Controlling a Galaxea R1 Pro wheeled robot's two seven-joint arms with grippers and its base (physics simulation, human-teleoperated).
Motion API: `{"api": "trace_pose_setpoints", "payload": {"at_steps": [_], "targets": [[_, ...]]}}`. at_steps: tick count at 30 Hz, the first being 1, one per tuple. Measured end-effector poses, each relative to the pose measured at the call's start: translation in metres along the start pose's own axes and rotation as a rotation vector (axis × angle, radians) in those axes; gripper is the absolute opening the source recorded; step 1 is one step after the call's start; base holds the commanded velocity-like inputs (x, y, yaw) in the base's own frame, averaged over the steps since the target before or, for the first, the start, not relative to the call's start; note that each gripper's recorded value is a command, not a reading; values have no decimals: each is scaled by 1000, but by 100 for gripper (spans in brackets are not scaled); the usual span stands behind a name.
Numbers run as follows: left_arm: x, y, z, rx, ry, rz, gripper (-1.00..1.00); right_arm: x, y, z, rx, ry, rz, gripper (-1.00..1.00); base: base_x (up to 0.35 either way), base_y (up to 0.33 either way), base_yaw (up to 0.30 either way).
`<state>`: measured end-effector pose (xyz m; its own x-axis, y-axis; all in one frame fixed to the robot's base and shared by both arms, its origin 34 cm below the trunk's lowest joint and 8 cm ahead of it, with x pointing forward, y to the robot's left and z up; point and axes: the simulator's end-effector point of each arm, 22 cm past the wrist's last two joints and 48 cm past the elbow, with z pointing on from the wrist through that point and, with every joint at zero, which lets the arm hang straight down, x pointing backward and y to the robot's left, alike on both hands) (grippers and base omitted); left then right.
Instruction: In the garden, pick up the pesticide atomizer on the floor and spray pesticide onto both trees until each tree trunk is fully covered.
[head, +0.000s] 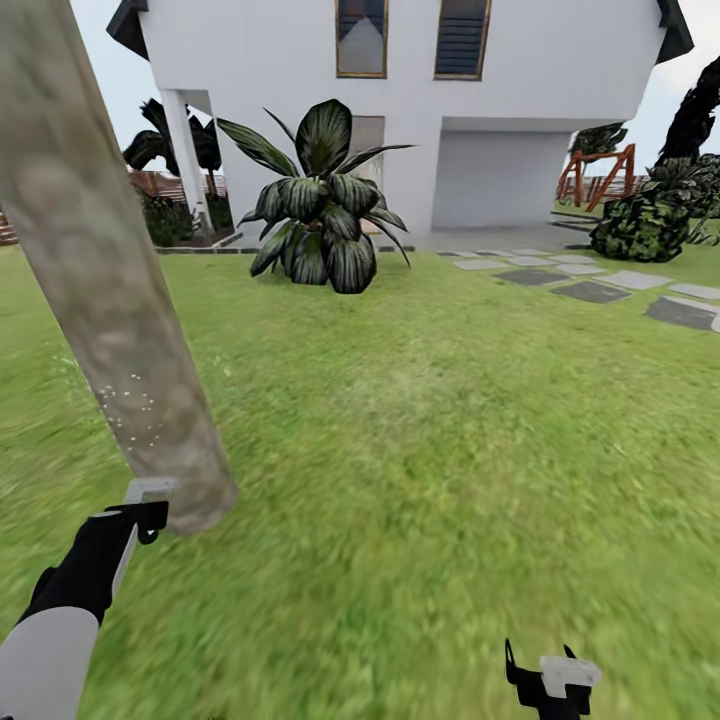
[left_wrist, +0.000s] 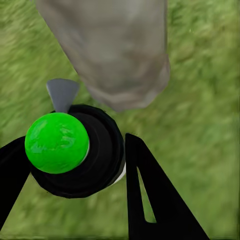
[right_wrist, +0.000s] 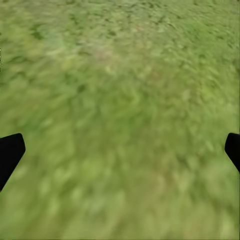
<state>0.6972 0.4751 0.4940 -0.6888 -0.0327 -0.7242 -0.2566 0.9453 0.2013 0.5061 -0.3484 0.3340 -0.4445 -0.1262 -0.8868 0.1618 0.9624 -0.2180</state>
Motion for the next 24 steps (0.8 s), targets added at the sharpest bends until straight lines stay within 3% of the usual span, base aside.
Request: {"api": "trace_pose_setpoints", "payload": {"at_steps": [7, 24], "targets": [[0, 1, 0, -2, 0, 1, -100, 0, 0, 0, 0, 0, 0, 100, 102, -270, 248], [2, 4, 0, -7, 4, -4, -100, 0, 0, 0, 0, 0, 0, 100, 161, -254, 9]]}}
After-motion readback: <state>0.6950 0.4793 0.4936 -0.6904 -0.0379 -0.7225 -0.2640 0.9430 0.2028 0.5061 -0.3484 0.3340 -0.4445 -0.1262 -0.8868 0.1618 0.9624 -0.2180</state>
